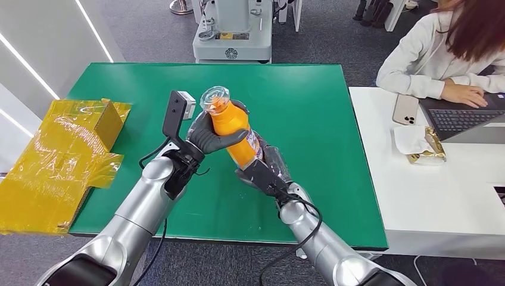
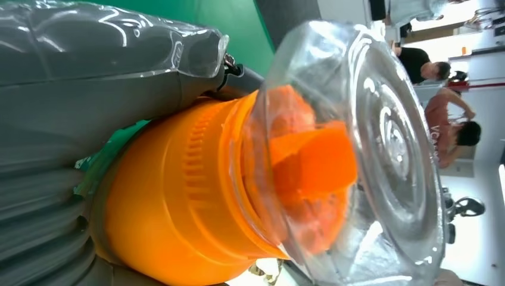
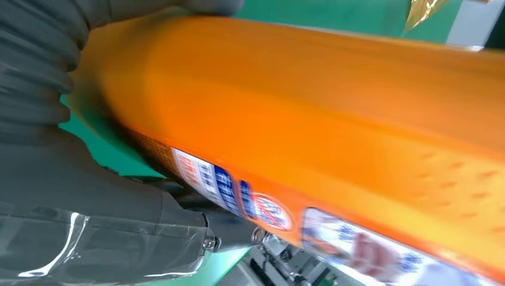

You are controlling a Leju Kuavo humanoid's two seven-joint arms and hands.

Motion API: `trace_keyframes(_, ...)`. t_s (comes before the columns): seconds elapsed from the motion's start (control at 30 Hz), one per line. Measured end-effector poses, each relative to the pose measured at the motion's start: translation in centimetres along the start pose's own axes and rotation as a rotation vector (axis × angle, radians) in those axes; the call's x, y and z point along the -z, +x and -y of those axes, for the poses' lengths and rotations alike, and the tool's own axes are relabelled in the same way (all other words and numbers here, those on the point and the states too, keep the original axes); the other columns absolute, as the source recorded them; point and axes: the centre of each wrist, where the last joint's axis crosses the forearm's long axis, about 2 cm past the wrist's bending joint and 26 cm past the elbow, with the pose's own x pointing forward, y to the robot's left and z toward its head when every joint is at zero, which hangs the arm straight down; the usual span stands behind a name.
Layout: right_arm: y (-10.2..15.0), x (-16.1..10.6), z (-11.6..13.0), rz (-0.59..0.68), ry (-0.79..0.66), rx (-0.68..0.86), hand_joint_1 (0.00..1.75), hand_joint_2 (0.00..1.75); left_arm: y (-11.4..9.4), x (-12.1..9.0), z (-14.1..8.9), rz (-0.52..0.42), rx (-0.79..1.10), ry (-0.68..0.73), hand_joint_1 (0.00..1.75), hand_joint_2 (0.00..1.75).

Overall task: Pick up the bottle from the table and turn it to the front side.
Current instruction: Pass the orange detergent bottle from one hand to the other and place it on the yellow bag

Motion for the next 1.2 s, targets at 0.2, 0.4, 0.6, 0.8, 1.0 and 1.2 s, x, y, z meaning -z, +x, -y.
trace_keyframes(0.2,0.6,0.1,-0.1,0.048,-0.033,0.080,0.00,1.75,-0.3,-0.2,0.1,0.014,0.013,0.009,1.75,1.75)
trace_keyframes(0.4,1.4,-0.3,-0.4,0.113,-0.115,0.121,0.00,1.75,-0.3,-0.1,0.2,0.021,0.015,0.012,1.75,1.75)
trace_keyframes(0.6,2.1,-0.5,-0.5,0.156,-0.170,0.141,0.00,1.75,-0.3,-0.1,0.3,0.026,0.020,0.015,1.75,1.75)
trace_keyframes(0.8,2.7,-1.4,-0.6,0.207,-0.247,0.189,0.00,1.75,-0.2,0.0,0.4,0.062,0.185,0.058,1.75,1.75)
trace_keyframes(1.0,4.7,-3.4,-1.0,0.305,-0.297,0.249,0.00,1.75,0.2,-0.3,-0.5,0.114,0.459,0.197,1.75,1.75)
trace_keyframes(1.2,7.2,-5.5,-1.1,0.398,-0.324,0.322,0.00,1.75,-0.1,-1.3,-2.2,0.114,0.498,0.265,1.75,1.75)
